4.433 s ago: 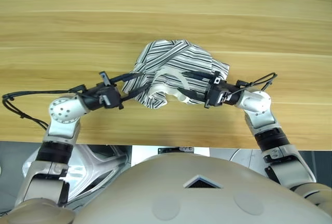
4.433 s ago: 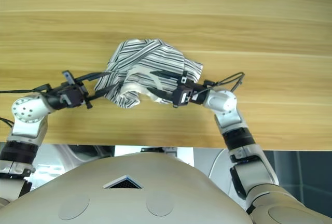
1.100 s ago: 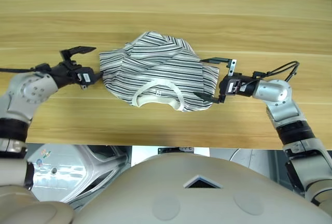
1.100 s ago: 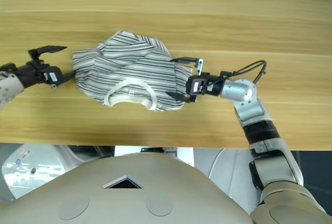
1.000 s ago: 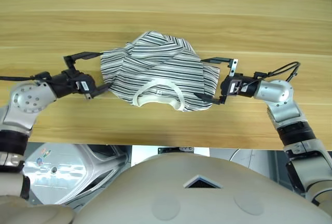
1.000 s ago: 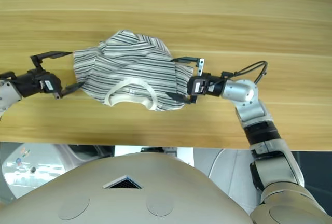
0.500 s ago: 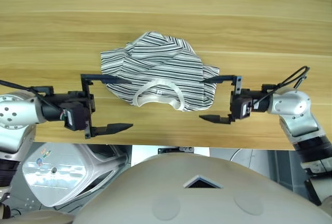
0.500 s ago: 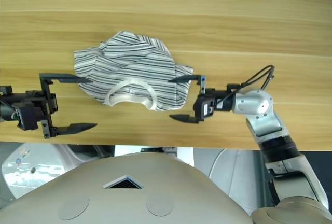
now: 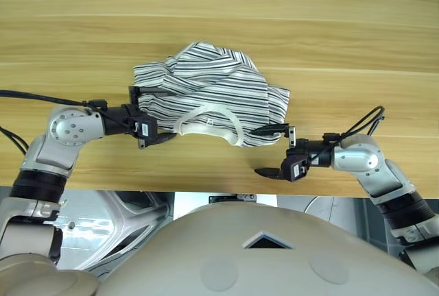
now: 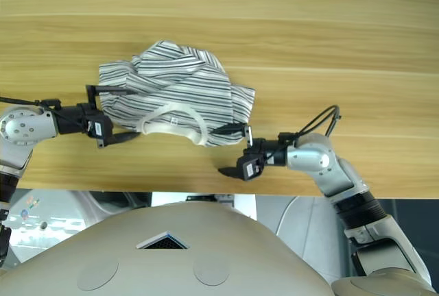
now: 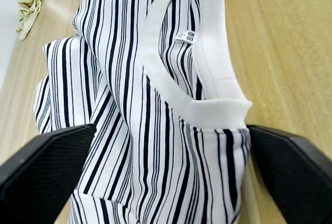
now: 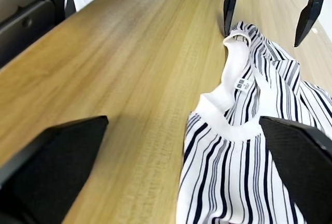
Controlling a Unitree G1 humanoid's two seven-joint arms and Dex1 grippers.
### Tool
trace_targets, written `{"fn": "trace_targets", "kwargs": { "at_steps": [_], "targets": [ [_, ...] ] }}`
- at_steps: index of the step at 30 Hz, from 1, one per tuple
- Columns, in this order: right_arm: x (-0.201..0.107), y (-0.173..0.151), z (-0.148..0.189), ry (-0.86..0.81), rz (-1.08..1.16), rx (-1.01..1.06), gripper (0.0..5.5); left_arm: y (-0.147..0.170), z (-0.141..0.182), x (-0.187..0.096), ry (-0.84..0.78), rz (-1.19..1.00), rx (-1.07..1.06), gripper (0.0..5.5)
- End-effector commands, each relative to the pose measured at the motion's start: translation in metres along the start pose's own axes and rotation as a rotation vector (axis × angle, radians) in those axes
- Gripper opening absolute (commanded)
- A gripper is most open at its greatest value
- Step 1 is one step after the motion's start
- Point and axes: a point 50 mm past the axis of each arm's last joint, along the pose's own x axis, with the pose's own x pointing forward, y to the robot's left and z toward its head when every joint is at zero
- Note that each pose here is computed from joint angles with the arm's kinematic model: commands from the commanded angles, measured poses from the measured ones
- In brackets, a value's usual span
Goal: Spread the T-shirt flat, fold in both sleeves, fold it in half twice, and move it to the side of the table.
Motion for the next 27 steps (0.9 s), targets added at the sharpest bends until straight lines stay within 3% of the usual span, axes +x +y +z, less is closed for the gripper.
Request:
{"fn": "trace_targets", "kwargs": {
  "at_steps": [1, 6, 17, 21, 27],
  "targets": [
    [0.003, 0.001, -0.008, 0.078, 0.017, 0.001, 5.4, -0.027, 0.002, -0.008, 0.011, -0.175, -0.019, 5.36],
    [0.005, -0.001, -0.011, 0.115, 0.002, -0.008, 5.4, -0.031, 0.009, -0.019, -0.027, -0.198, -0.05, 5.36],
    [0.001, -0.002, -0.011, 0.143, 0.013, -0.025, 5.4, -0.032, -0.027, -0.024, 0.22, -0.193, -0.023, 5.36],
    [-0.002, -0.005, -0.012, 0.167, 0.008, -0.033, 5.4, -0.032, -0.031, -0.023, 0.247, -0.199, -0.01, 4.73],
    [-0.003, -0.01, -0.017, 0.211, -0.016, -0.032, 4.38, -0.034, -0.03, -0.017, 0.221, -0.21, -0.004, 3.73]
  ]
}}
